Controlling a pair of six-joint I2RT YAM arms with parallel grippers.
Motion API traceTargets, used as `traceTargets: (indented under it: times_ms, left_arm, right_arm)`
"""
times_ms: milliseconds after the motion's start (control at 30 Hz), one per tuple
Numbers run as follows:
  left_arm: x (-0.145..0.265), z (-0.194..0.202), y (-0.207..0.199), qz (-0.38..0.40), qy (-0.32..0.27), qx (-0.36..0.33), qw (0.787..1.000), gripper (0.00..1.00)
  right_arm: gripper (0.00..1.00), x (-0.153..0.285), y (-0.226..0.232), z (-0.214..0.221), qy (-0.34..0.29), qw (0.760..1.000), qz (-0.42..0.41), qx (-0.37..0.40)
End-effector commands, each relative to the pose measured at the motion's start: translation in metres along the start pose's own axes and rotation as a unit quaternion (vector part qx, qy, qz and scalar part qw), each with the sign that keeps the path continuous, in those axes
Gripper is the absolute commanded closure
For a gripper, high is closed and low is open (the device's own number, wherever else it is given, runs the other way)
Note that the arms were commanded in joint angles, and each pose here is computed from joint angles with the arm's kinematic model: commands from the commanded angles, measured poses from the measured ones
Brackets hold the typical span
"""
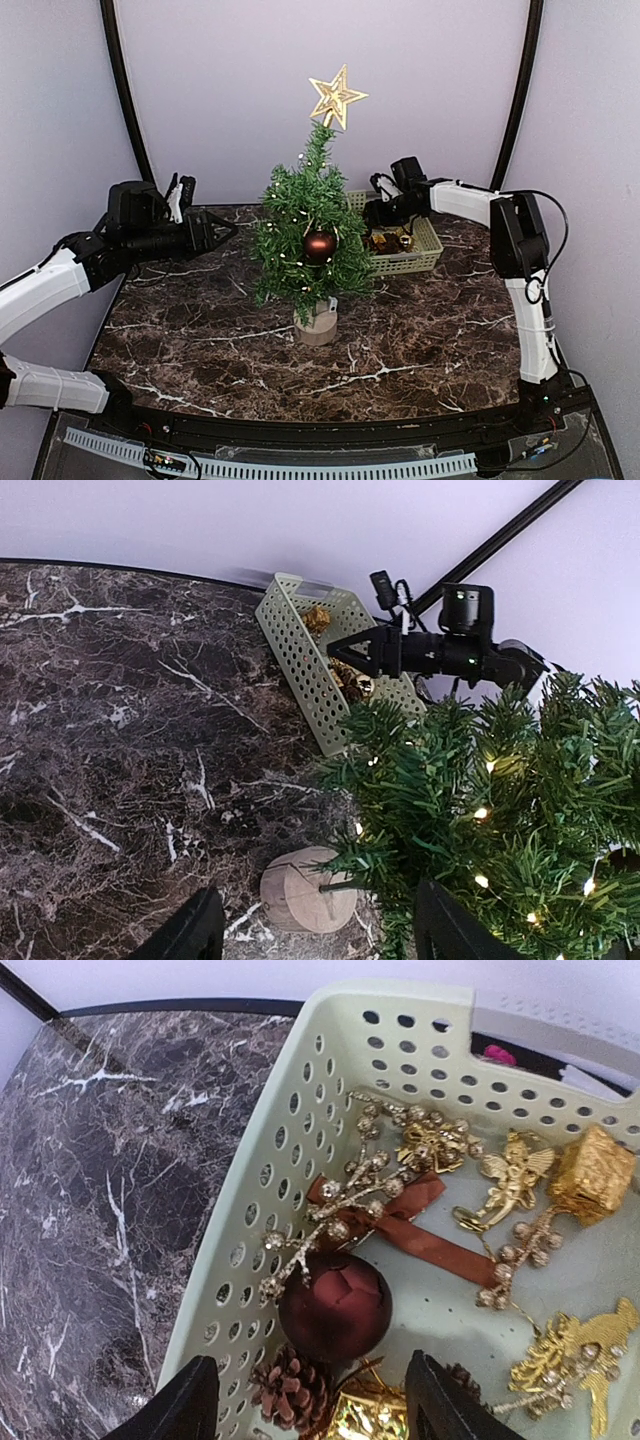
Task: Decorate the small christmas tree
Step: Pick up the ornament ball from the bin.
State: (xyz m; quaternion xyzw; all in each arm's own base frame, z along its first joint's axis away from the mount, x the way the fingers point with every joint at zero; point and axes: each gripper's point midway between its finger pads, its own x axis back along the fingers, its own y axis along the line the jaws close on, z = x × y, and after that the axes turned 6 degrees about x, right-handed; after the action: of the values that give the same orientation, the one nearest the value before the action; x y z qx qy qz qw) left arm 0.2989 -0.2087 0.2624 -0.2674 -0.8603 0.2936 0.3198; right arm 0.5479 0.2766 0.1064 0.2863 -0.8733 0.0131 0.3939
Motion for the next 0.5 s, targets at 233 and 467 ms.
traceTargets:
  times_ms: [233,467]
  left_arm:
    - [-0.006,-0.003,-0.013,0.038,0.007,-0.035,0.999,0.32]
    - [-0.005,-0.002,-0.012,0.035,0.009,-0.032,0.999,0.32]
  right_arm:
    - [0.39,-0.045,-0.011,0.006,0.022,0.998,-0.014,0.051]
    - [0.37,-0.064,-0.019,0.019,0.033,0.997,-0.006,0.066]
